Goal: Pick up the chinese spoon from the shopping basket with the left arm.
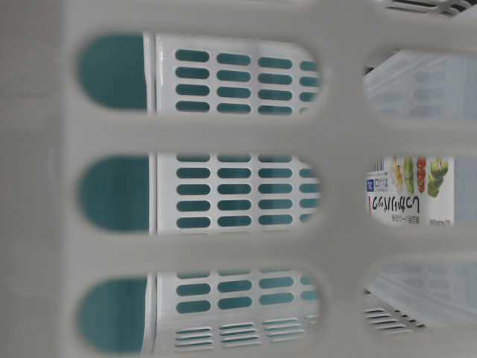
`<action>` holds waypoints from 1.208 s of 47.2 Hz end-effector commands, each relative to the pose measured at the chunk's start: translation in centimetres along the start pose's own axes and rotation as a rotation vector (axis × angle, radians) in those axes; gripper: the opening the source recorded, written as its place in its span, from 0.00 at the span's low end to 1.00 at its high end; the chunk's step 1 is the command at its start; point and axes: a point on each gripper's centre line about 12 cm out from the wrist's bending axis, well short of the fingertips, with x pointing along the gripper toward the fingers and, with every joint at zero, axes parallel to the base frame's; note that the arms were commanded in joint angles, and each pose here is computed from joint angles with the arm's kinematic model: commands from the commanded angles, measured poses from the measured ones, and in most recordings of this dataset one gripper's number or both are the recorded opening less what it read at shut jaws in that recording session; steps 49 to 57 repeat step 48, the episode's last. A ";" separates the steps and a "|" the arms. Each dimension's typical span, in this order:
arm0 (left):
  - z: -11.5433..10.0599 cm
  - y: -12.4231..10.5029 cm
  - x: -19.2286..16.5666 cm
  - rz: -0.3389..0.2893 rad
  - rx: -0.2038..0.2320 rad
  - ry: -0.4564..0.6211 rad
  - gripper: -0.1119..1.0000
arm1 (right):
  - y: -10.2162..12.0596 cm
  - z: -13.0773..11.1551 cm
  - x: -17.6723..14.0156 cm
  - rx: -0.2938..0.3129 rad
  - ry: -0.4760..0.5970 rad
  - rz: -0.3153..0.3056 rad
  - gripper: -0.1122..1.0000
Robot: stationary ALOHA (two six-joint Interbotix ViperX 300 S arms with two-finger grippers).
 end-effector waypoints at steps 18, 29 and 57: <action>0.0 0.1 -1.1 0.000 0.000 -0.026 0.22 | 0.1 0.4 0.2 0.005 -0.014 0.002 0.72; 0.0 0.1 -0.9 0.000 0.000 -0.025 0.22 | 0.1 0.4 0.2 0.005 -0.015 0.003 0.72; 0.0 0.1 -0.8 0.000 0.003 -0.023 0.22 | 0.1 0.3 0.2 0.005 -0.008 0.002 0.72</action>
